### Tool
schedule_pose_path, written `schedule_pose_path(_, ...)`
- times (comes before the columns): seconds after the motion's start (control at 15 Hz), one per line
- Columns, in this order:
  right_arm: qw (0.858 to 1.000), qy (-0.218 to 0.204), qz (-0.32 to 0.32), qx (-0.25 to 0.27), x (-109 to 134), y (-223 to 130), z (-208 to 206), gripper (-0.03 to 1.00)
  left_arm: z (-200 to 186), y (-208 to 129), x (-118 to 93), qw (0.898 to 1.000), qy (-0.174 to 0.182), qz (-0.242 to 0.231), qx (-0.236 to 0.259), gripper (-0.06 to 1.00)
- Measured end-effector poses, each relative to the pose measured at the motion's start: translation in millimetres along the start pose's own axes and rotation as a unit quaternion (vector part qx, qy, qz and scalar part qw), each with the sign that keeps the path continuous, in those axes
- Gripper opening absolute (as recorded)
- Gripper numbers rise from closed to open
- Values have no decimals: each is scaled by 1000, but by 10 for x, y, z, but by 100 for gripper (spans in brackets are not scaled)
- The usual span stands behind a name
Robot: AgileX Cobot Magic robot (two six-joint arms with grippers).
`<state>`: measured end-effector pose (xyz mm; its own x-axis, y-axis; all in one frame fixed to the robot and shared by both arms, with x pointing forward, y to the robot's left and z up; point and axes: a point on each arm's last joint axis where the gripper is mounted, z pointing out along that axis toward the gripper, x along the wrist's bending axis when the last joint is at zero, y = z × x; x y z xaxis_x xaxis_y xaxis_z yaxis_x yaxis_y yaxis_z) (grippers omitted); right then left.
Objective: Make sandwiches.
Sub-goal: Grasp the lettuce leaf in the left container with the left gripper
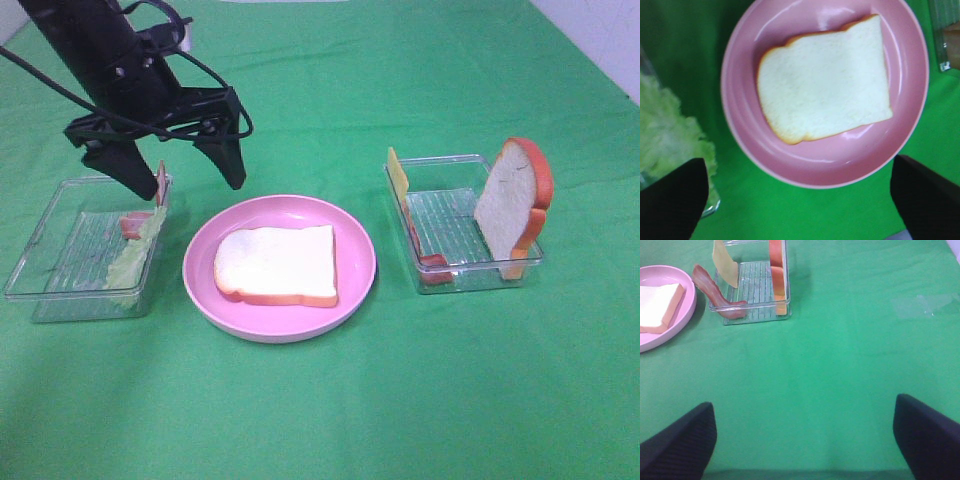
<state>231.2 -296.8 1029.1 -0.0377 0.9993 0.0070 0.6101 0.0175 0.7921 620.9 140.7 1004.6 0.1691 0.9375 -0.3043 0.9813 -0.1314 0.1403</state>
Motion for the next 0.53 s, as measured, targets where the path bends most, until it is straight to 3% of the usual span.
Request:
schedule_pose_path(0.2,1000,0,0,0,0,0,0,91,-157,-91,80,998,62,-4,23,92)
schedule_pose_path(0.27,1000,0,0,0,0,0,0,91,-169,-89,166,994,110,-18,21,92)
schedule_pose_path(0.53,1000,0,0,0,0,0,0,91,-77,-72,181,991,128,-24,24,92)
